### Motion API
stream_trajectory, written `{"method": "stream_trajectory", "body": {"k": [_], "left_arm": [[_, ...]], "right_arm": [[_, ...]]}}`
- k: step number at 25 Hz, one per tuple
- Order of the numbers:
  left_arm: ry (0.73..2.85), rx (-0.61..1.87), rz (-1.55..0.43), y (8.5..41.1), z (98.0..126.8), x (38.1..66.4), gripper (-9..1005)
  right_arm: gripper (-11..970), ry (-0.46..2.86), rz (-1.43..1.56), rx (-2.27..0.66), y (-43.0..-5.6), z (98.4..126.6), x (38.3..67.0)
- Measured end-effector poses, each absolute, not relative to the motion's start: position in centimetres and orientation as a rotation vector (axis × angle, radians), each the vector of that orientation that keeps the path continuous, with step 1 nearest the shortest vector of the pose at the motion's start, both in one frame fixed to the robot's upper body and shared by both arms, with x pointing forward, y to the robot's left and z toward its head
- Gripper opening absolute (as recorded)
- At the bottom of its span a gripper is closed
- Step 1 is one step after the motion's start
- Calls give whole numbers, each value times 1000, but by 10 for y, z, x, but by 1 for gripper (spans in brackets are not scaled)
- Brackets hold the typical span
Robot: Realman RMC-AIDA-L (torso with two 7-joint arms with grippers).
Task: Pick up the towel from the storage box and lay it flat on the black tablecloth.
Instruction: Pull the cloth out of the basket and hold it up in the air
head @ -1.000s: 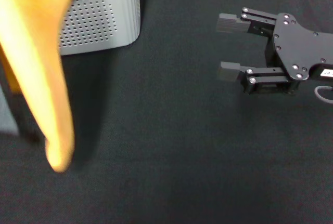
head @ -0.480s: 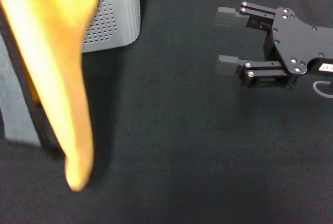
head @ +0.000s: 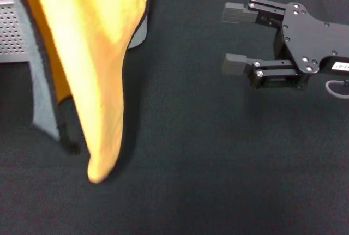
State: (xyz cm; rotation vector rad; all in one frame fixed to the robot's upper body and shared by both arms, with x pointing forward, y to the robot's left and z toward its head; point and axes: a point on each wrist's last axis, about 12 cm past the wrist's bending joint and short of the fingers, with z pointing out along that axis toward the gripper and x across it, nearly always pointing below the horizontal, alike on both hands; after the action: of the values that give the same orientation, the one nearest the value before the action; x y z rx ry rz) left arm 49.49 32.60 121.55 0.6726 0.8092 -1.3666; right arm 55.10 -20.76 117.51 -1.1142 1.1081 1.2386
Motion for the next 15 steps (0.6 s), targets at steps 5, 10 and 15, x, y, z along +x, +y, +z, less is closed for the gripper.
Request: {"method": "stream_trajectory", "body": {"k": [5,10,15], "left_arm": [[821,727,-1392,321,1220,500,14],[837,781,-1390,318,1224,503,14],[832,808,-1387,315,1227,504,14]], "right_arm": [[796,1110,1235,-1112,-208,1176,553],[785,1115,1222,-1100,-213,1176,553],[774,1116,1215,-1092,-215,1176,553]]}}
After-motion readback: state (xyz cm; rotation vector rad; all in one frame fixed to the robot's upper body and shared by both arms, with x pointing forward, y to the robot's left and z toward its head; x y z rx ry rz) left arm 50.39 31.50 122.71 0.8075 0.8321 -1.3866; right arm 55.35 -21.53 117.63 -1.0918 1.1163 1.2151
